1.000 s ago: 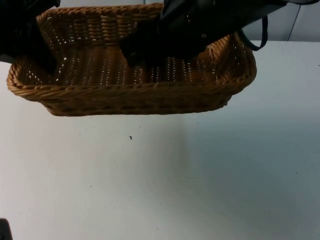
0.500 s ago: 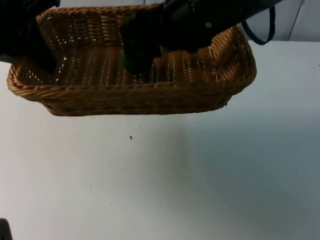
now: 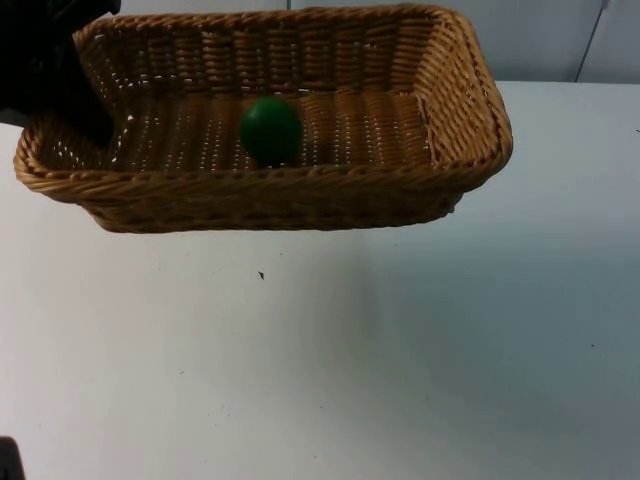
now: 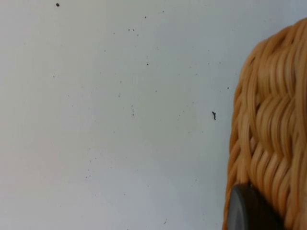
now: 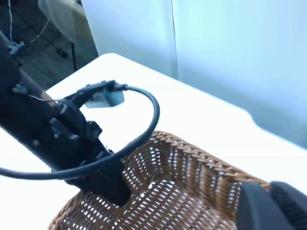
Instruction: Pick up the basket with the left hand and place the ball into the basket with the right hand.
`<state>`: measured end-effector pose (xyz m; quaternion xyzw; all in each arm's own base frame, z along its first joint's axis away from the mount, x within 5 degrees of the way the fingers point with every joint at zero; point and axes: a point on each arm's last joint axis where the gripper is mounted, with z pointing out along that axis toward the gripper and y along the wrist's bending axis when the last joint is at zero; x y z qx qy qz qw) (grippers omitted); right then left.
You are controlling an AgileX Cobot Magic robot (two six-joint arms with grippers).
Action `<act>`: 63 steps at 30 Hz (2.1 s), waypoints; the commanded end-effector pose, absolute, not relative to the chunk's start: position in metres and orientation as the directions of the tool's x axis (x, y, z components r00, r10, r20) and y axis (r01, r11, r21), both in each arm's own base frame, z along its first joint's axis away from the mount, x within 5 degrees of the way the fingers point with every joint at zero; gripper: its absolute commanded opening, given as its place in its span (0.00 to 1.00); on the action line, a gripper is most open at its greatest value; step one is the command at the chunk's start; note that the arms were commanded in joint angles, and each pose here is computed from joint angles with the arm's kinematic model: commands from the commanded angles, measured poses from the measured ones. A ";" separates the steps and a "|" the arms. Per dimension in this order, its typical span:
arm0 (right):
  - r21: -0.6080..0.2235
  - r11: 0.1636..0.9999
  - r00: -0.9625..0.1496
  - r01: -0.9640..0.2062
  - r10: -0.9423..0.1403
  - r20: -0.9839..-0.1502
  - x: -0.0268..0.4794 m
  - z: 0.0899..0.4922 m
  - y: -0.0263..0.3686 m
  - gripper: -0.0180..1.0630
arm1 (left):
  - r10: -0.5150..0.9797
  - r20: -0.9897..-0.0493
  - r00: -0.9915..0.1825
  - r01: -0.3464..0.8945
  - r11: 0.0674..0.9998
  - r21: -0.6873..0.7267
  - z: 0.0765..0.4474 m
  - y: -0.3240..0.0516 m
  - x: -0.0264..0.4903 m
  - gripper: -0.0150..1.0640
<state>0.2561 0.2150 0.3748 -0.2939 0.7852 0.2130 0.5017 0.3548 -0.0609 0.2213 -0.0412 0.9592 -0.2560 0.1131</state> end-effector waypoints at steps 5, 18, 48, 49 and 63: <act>-0.034 0.725 -0.286 -0.688 -0.314 -0.905 0.238 0.395 0.200 0.02 | -0.156 -0.199 -0.967 -0.027 0.846 -0.533 0.227 -0.064 0.354 0.01; -0.078 0.770 -0.312 -0.633 -0.346 -0.885 0.215 0.414 0.171 0.02 | -0.200 -0.271 -0.942 -0.032 0.855 -0.517 0.228 -0.061 0.362 0.01; -0.085 0.780 -0.334 -0.619 -0.360 -0.871 0.211 0.415 0.165 0.02 | -0.045 -0.115 -0.992 0.015 0.880 -0.474 0.144 -0.062 0.374 0.01; -0.085 0.780 -0.334 -0.619 -0.360 -0.871 0.211 0.415 0.165 0.02 | -0.045 -0.107 -0.993 0.011 0.881 -0.474 0.141 -0.062 0.374 0.01; -0.056 0.798 -0.353 -0.600 -0.327 -0.877 0.211 0.415 0.165 0.02 | -0.065 -0.131 -0.989 0.000 0.895 -0.446 0.132 -0.060 0.379 0.01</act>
